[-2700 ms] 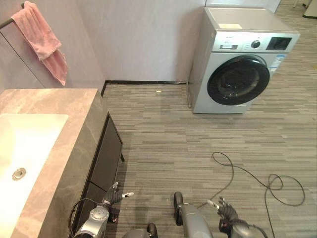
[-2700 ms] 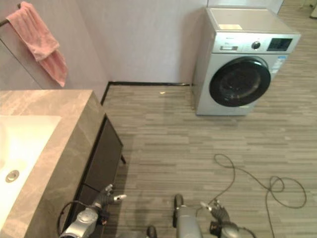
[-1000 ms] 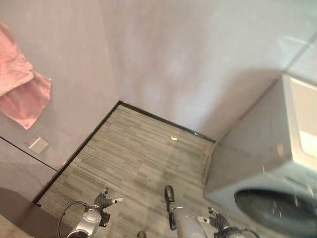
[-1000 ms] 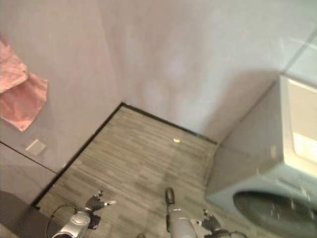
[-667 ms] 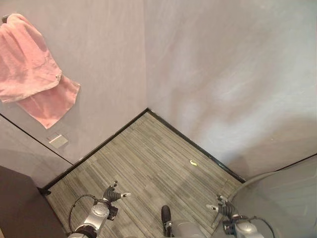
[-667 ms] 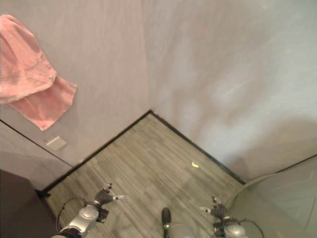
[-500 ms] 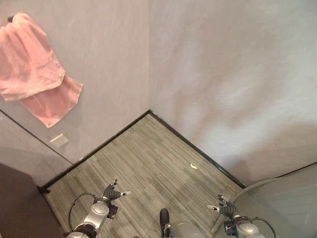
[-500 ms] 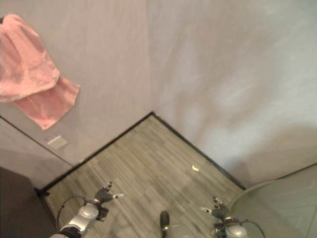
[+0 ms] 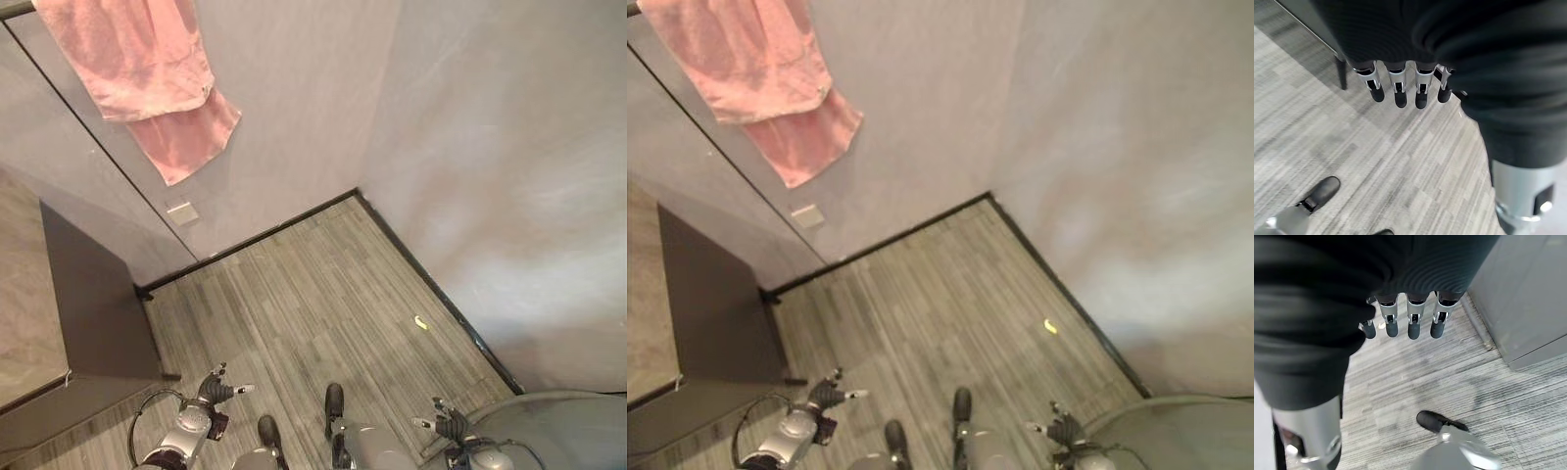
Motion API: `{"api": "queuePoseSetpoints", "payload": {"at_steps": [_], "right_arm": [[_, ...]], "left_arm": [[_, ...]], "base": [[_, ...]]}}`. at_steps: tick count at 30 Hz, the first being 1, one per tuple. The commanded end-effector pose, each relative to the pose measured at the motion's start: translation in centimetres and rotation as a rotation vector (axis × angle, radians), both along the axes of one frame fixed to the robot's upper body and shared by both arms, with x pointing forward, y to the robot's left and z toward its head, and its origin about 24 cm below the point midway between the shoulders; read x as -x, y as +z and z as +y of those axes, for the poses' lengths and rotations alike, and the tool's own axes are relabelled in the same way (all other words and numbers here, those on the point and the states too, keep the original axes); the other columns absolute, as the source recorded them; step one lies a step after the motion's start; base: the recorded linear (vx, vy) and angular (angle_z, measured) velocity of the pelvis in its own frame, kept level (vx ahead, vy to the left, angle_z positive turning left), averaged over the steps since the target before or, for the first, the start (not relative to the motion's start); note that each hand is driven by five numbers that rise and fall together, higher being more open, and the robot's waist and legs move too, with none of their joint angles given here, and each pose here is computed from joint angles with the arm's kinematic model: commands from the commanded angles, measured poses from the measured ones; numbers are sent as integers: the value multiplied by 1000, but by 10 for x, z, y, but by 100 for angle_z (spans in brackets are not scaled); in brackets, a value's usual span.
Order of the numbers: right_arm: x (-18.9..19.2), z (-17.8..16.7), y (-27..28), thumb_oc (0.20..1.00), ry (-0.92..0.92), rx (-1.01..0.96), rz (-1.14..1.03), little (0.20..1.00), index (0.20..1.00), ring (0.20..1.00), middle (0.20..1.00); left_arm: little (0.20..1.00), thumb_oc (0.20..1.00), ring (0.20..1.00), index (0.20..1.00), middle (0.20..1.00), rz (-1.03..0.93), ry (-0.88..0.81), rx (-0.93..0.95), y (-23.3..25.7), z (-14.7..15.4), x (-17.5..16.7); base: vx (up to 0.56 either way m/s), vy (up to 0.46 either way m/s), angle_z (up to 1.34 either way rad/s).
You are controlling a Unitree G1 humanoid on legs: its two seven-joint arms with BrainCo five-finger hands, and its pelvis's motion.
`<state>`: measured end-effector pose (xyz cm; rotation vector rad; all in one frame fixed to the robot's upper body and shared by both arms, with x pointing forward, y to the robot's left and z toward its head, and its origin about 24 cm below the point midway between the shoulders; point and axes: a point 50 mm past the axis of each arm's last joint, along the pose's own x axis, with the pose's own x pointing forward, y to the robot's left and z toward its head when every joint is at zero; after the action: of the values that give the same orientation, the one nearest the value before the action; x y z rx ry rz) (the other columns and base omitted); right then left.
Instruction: Put brush and paste in cup on sink, flatten towel.
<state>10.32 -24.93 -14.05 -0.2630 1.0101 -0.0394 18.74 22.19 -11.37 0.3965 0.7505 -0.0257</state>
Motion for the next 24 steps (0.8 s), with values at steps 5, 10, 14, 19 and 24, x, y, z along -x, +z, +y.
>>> {"api": "queuePoseSetpoints", "payload": {"at_steps": [5,10,14,19,24], "right_arm": [[-48,12,27,1000,131,-3,-202,1000,1000,1000,1000],[-66,39,33,1000,241,-52,-254,1000,1000,1000,1000],[-63,43,31,1000,257,-72,-243,1000,1000,1000,1000],[-58,37,32,1000,248,-65,-248,1000,1000,1000,1000],[-56,24,34,1000,193,-37,-255,1000,1000,1000,1000]], "left_arm": [[1000,1000,1000,1000,1000,-218,-93,-103,45,22,-36],[1000,1000,1000,1000,1000,-288,-113,-134,62,30,-45],[1000,1000,1000,1000,1000,-269,-103,-110,57,29,-38],[1000,1000,1000,1000,1000,-242,-126,-125,51,27,-33],[1000,1000,1000,1000,1000,-241,-176,-135,52,21,-34]], "base": [[278,336,-15],[207,303,-35],[211,196,3],[219,161,41],[239,64,36]]}}
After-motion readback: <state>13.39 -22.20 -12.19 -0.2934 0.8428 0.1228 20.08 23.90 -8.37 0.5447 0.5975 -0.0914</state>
